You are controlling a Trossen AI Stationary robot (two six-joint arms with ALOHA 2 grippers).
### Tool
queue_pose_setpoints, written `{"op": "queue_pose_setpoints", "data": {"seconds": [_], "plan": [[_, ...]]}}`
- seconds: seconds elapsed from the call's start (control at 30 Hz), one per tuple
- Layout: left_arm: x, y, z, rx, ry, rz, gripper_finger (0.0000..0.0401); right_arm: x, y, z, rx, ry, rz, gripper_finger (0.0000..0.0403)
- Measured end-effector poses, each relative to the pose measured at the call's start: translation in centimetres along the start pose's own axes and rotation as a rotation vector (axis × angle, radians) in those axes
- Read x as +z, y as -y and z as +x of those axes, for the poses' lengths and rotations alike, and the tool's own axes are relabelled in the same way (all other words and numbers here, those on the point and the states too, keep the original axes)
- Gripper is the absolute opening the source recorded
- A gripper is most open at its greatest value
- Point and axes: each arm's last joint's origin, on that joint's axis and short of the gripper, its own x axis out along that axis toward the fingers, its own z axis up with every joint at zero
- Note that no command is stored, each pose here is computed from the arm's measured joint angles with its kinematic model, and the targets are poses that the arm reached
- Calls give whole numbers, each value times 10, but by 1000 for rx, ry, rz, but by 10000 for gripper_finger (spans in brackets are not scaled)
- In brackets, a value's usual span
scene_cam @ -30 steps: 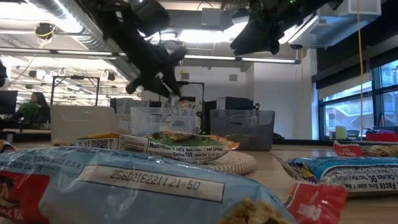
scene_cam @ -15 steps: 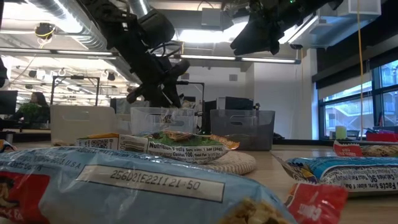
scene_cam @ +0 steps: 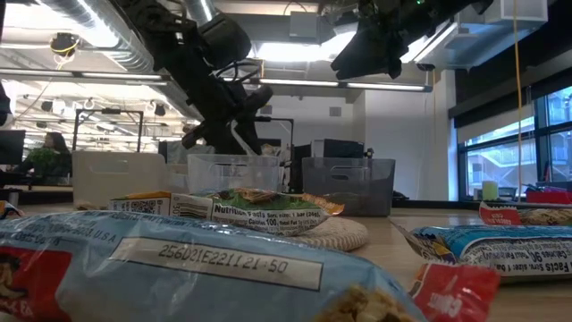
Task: Pick and place Granola Bars by type
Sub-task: Put the blue granola bar into the transparent bin, then put the red granola bar into the black bin
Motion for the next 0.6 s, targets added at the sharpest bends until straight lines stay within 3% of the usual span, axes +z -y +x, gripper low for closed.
{"op": "queue_pose_setpoints", "data": {"seconds": [0.17, 0.3, 0.5, 0.6], "plan": [[1, 0, -2, -9, 2, 0, 151, 0, 0, 0, 1, 1, 0, 150], [9, 4, -15, -69, 18, 64, 159, 1, 0, 0, 3, 10, 1, 150], [28, 9, -61, -252, 75, 166, 156, 2, -1, 0, 20, 22, 26, 150], [33, 10, -88, -360, 91, 238, 156, 4, -5, 0, 139, 14, 54, 150]]}}
